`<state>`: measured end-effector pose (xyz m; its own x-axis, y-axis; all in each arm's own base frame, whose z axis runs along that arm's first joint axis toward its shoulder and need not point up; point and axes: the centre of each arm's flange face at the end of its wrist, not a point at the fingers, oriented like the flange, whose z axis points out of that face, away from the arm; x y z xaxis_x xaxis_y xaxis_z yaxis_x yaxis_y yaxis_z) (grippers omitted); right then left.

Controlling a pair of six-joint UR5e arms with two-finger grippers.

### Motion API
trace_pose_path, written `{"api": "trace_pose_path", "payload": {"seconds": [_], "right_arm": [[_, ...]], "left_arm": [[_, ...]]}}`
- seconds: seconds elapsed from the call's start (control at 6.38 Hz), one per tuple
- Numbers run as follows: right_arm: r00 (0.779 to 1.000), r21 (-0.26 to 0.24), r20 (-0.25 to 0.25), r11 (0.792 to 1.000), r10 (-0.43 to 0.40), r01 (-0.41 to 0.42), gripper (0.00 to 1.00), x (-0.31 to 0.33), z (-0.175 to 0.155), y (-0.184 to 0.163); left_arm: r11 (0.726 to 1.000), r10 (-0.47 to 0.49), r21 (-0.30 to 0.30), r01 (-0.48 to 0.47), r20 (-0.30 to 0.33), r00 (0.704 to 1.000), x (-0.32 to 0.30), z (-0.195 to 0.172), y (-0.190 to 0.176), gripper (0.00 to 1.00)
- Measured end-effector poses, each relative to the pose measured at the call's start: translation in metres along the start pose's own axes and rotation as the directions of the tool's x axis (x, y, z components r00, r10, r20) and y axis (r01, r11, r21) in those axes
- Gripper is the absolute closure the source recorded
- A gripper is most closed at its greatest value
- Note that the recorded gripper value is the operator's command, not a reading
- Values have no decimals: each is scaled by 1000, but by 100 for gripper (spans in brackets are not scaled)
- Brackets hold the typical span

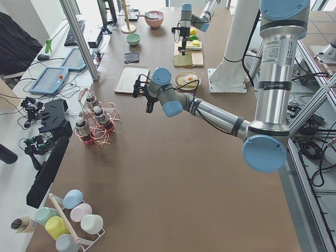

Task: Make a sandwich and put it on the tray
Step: 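Carry the bread over the plate and lower it onto the egg toast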

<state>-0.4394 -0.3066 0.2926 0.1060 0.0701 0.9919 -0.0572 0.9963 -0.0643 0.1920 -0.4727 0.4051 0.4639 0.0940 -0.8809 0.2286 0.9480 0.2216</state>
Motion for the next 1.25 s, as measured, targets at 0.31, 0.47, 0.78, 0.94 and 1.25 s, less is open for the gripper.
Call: {"api": "trace_pose_path", "payload": {"seconds": [0.31,0.47,0.78,0.94,1.25], "right_arm": [[999,12,37,1000,-21,21,100,-26,44,41],[999,26,37,999,-27,26,100,-29,59,51],[999,50,23,998,-27,26,100,-32,88,53],[1000,61,5,998,-25,24,100,-26,99,53],[1000,89,-17,996,-23,24,2,-18,112,55]], "left_arm": [[1000,-1,-4,1,4,1000,-3,3,0,26],[1000,-1,-5,1,4,1000,-3,3,1,26],[1000,-3,-5,3,4,1000,-3,3,1,25],[1000,-5,-5,5,5,1000,-4,4,1,25],[1000,-5,-7,6,6,1000,-4,5,0,25]]}}
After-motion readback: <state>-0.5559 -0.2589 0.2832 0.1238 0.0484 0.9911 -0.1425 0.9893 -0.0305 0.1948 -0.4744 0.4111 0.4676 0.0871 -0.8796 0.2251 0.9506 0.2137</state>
